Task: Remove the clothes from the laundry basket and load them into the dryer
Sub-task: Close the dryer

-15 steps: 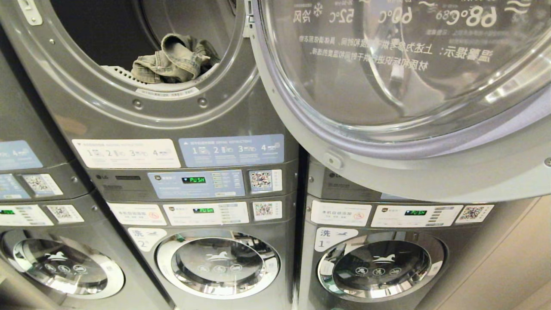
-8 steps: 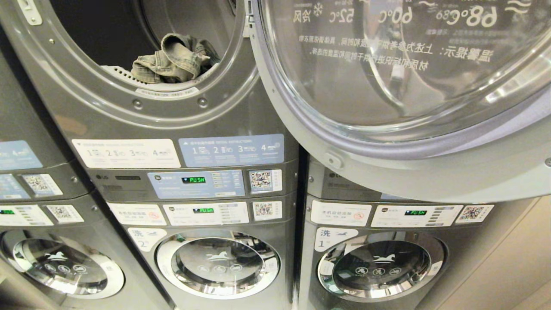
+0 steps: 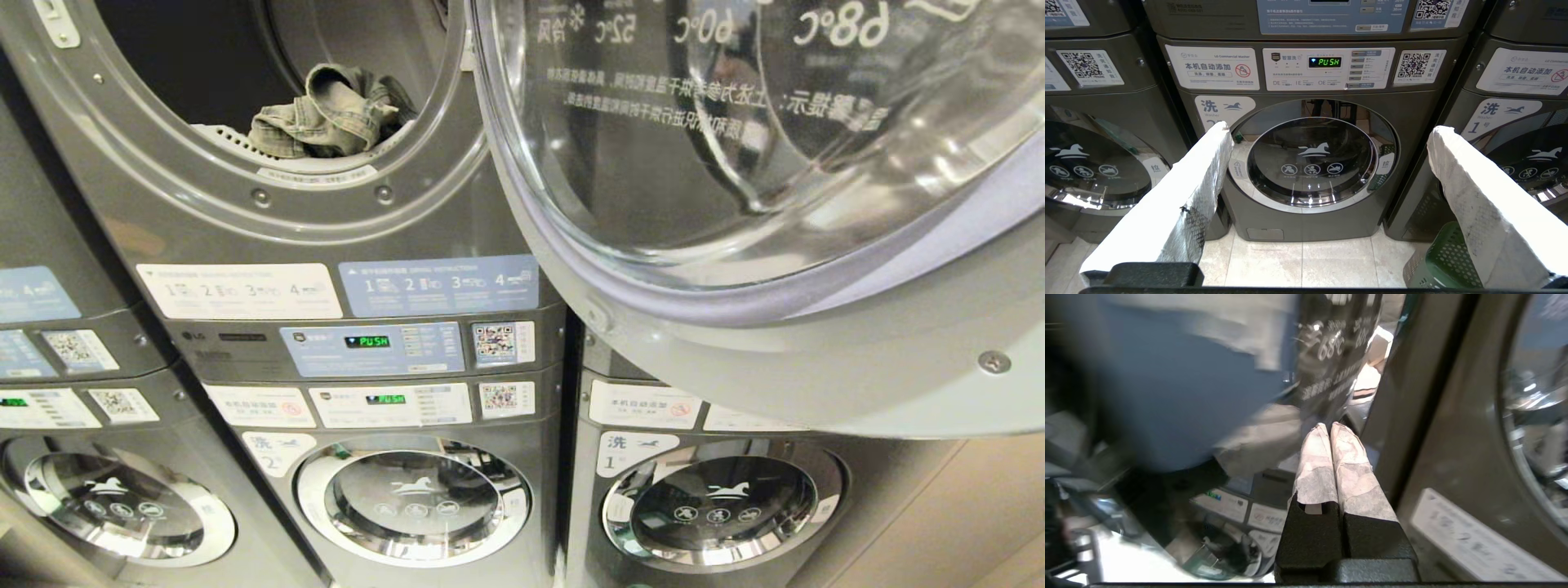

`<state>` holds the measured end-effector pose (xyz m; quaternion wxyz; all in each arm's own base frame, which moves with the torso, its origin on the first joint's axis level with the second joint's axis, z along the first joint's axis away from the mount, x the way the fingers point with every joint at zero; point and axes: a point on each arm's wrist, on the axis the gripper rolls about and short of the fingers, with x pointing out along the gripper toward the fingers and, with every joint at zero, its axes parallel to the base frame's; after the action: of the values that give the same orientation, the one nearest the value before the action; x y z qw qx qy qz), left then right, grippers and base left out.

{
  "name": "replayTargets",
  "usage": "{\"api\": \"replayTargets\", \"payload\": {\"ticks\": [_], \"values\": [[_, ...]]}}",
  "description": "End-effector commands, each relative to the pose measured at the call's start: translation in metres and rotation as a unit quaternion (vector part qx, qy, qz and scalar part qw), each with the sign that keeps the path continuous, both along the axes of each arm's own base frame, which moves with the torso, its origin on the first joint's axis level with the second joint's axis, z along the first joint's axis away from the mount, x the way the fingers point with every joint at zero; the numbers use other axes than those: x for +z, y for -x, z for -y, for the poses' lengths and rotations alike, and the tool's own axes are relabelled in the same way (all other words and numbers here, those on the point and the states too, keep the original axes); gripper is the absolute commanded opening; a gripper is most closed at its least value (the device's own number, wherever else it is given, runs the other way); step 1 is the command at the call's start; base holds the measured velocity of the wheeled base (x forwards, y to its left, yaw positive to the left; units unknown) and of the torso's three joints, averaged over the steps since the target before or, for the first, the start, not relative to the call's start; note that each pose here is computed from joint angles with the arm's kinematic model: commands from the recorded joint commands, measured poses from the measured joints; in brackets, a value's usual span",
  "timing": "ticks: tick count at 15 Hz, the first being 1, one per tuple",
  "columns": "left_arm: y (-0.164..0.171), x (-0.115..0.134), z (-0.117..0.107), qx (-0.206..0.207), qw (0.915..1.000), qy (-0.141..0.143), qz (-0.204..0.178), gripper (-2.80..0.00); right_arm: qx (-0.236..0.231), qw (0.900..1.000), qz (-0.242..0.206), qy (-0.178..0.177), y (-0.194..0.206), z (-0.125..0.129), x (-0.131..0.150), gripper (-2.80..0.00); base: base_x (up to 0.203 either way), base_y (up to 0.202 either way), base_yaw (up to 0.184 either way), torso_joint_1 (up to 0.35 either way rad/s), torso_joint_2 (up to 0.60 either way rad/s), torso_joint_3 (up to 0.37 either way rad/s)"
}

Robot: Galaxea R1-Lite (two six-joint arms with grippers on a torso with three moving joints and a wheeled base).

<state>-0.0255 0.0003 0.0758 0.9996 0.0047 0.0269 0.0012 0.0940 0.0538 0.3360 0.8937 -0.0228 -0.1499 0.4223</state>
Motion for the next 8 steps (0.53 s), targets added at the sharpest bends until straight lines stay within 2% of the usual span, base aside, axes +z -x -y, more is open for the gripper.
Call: {"api": "replayTargets", "payload": {"ticks": [1, 4, 5, 6, 8], "values": [[0.0, 0.0, 0.0, 0.0, 1.0, 0.0, 0.001, 0.0, 0.017, 0.999, -0.035, 0.014, -0.028, -0.017, -0.006, -2.8, 0.0, 0.0, 0.0, 0.0, 0.0, 0.0], [0.0, 0.0, 0.0, 0.0, 1.0, 0.0, 0.0, 0.0, 0.046, 0.998, -0.048, 0.007, -0.07, -0.049, 0.006, -2.8, 0.0, 0.0, 0.0, 0.0, 0.0, 0.0], [0.0, 0.0, 0.0, 0.0, 1.0, 0.0, 0.001, 0.0, 0.065, 0.997, -0.033, -0.006, -0.077, -0.061, 0.019, -2.8, 0.0, 0.0, 0.0, 0.0, 0.0, 0.0], [0.0, 0.0, 0.0, 0.0, 1.0, 0.0, 0.001, 0.0, 0.089, 0.996, -0.016, -0.023, -0.076, -0.069, 0.032, -2.8, 0.0, 0.0, 0.0, 0.0, 0.0, 0.0], [0.0, 0.0, 0.0, 0.0, 1.0, 0.0, 0.001, 0.0, 0.162, 0.986, -0.011, -0.048, -0.062, -0.086, 0.048, -2.8, 0.0, 0.0, 0.0, 0.0, 0.0, 0.0]]}}
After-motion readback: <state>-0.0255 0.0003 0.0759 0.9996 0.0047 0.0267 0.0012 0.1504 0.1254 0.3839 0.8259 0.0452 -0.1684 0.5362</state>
